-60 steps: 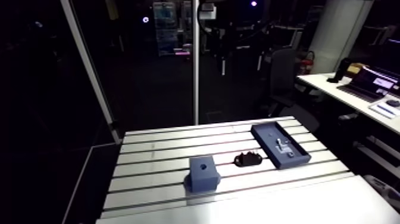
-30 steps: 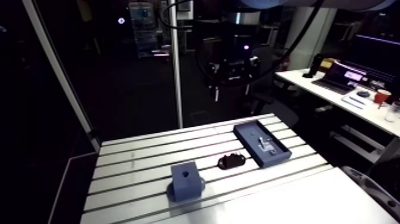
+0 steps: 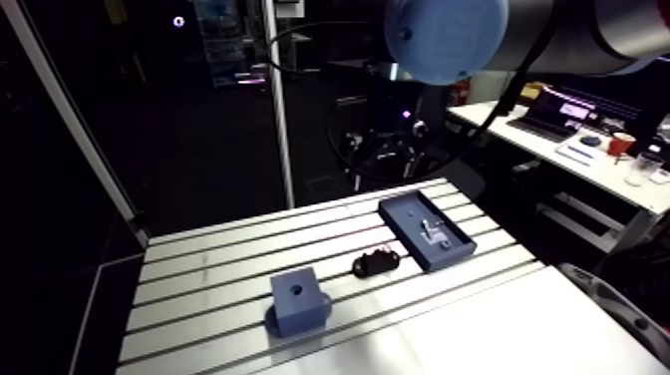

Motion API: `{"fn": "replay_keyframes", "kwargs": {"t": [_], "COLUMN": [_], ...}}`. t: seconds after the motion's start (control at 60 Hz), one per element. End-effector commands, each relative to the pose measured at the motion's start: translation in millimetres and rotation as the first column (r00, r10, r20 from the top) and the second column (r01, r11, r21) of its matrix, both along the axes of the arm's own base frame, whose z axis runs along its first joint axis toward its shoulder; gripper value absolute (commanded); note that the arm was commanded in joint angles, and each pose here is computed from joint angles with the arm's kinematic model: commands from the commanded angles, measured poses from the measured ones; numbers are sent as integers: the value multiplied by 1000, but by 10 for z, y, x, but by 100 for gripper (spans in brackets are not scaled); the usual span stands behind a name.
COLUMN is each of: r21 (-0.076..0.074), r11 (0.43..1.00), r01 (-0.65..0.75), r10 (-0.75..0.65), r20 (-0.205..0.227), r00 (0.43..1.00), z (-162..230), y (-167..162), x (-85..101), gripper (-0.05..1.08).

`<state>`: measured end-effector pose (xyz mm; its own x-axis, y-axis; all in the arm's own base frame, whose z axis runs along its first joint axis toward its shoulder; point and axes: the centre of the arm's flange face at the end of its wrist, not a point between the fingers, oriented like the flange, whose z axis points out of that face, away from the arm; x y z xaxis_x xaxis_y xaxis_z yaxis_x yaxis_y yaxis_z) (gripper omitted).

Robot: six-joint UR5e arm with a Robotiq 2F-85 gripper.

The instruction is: Pick up the M10 bolt and insert it into the hex recess until seated.

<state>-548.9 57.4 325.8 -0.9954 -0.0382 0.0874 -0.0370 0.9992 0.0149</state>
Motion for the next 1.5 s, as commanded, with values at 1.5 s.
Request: {"fn": "replay_keyframes", "kwargs": {"t": [1.5], "r21": [-8], "r11": [998], "r01": [68], "r10": [-68], "r20": [14], "r00": [998], "z": [-1144], "y": [265], "x": [331], "gripper": [35]}}
